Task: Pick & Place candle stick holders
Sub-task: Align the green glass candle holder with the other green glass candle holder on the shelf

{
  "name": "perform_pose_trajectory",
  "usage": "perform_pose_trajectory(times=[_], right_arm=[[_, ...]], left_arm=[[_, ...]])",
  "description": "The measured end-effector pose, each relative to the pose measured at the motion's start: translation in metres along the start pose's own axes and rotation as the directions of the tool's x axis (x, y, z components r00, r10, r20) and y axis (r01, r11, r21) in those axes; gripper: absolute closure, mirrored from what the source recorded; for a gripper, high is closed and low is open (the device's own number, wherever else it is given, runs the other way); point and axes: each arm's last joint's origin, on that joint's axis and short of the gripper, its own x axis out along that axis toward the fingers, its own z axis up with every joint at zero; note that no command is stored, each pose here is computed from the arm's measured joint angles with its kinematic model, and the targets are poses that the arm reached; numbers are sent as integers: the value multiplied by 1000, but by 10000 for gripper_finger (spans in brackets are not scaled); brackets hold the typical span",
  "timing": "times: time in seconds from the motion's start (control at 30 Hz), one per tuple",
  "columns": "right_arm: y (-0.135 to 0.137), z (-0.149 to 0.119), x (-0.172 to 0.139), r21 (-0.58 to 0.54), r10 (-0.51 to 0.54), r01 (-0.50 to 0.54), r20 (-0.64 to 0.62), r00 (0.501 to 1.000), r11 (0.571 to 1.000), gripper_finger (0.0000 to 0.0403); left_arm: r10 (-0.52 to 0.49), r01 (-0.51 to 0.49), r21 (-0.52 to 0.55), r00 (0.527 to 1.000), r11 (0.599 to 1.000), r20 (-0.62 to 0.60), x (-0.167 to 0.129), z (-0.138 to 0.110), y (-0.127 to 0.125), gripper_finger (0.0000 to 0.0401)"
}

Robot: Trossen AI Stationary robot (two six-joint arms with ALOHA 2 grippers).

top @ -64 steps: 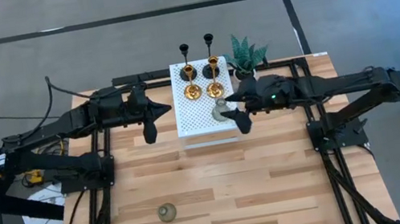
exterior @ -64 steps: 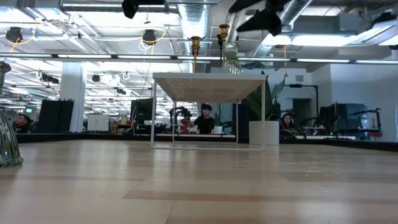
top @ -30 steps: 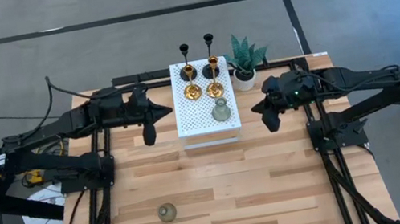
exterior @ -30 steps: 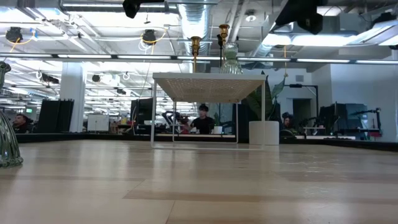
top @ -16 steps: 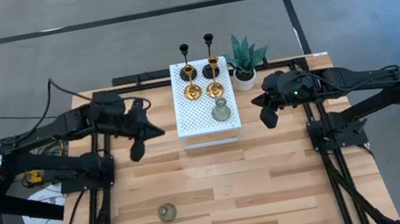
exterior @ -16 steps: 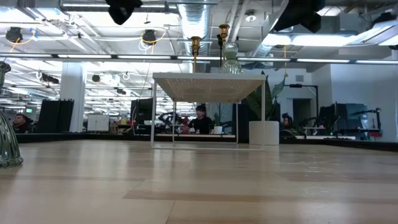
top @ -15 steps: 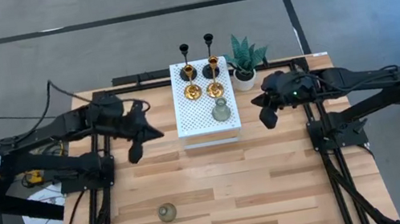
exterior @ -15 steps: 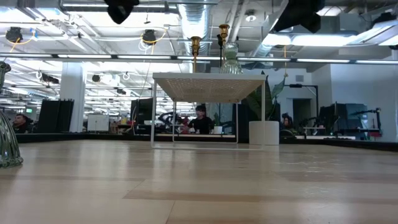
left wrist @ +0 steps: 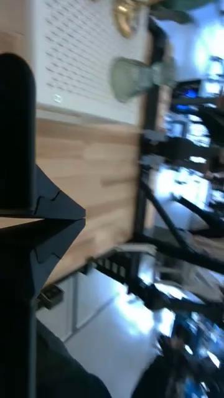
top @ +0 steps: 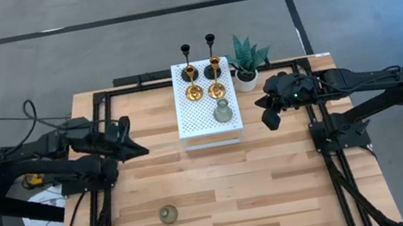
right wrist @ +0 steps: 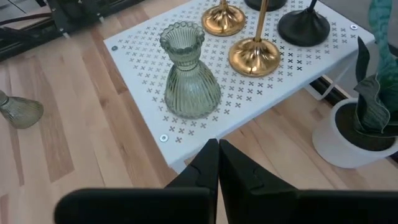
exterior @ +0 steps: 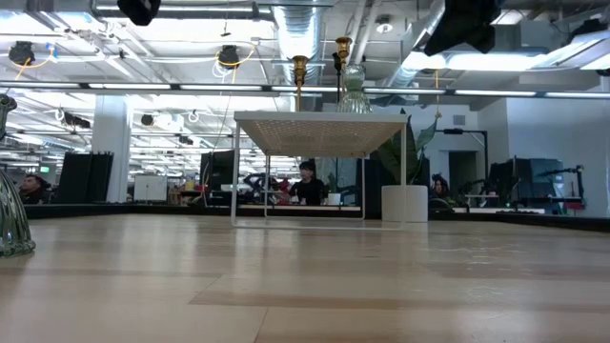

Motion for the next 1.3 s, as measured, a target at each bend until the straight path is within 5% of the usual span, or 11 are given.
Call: perform_pose_trajectory(times=[0.2,0.37,0.73,1.3], right_arm=[[0,1,0,-6,-17,17,11,1000,1000,403],[1,4,0,12,-12,12,50,999,1000,403],[3,6,6,172,-20,11,51,998,985,403],[14,2,41,152,-55,65,-71,996,986,403]], left_arm=[[-54,54,7,997,999,60,14,-24,1,397],[-118,121,-87,992,989,41,26,-48,-2,398],[-355,360,-77,932,930,68,19,-51,-33,398],[-314,311,-54,945,949,-85,26,-106,-48,399]])
